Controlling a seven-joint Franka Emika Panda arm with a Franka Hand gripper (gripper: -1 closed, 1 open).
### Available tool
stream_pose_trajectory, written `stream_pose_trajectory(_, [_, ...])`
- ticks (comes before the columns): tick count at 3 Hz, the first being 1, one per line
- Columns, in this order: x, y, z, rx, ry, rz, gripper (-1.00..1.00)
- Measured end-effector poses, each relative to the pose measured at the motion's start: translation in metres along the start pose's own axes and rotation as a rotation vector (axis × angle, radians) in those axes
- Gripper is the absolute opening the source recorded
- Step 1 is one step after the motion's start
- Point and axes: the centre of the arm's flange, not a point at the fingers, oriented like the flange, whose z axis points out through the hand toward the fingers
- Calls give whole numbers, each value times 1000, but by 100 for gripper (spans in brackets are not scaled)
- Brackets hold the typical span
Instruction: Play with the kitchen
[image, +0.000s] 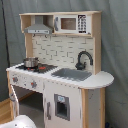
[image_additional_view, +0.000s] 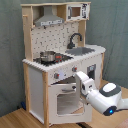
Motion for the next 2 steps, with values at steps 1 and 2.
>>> stream_pose_trajectory(1, [13, 15, 2, -14, 4, -83, 100])
stream_pose_trajectory(2, [22, 30, 9, -28, -4, -165, 100])
